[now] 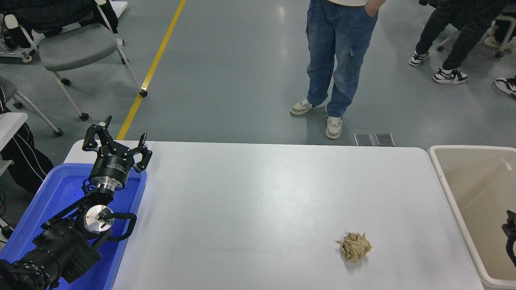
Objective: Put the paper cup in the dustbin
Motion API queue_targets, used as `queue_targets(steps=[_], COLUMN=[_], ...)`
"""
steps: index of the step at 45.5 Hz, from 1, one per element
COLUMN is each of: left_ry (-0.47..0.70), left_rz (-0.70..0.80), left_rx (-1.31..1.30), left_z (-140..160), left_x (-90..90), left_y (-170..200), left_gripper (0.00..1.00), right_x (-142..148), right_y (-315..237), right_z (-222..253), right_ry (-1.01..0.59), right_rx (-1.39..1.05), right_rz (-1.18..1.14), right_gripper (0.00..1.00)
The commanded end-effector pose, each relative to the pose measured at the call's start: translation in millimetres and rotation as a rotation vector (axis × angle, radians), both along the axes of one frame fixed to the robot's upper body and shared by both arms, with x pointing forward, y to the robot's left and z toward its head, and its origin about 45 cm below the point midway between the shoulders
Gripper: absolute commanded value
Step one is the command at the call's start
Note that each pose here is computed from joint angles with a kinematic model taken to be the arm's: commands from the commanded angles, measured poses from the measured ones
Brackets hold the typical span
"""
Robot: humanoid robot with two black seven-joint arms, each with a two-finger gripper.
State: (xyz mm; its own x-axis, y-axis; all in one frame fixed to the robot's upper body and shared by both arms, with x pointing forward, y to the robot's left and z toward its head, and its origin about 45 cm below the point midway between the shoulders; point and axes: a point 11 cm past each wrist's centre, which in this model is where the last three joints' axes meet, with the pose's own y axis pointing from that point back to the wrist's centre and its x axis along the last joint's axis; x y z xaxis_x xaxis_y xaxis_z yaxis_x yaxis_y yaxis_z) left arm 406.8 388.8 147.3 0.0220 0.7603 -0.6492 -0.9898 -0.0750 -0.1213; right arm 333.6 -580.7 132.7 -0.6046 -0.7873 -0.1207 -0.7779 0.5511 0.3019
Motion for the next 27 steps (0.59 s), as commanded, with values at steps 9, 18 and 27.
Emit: queue_targets(steps=[9,18,27], left_ry=[0.000,0.000,0.000], left_rz=[0.000,0.000,0.000], left_rx=[0.000,0.000,0.000], left_z=[0.1,0.1,0.1], left_x=[0.0,0.0,0.0], left_y=[0.2,0.2,0.2], left_gripper=[1.00,1.00,1.00], right_x=[72.2,67.4,56.0], right_y=[142.3,208.8,219.6], right_z=[80.3,50.7,30.5], right_ry=[-0.397,-0.395,-0.377], right_rx=[0.089,0.043,0.078], right_rz=[0.430,0.513,0.515], right_gripper=[1.00,1.00,1.00])
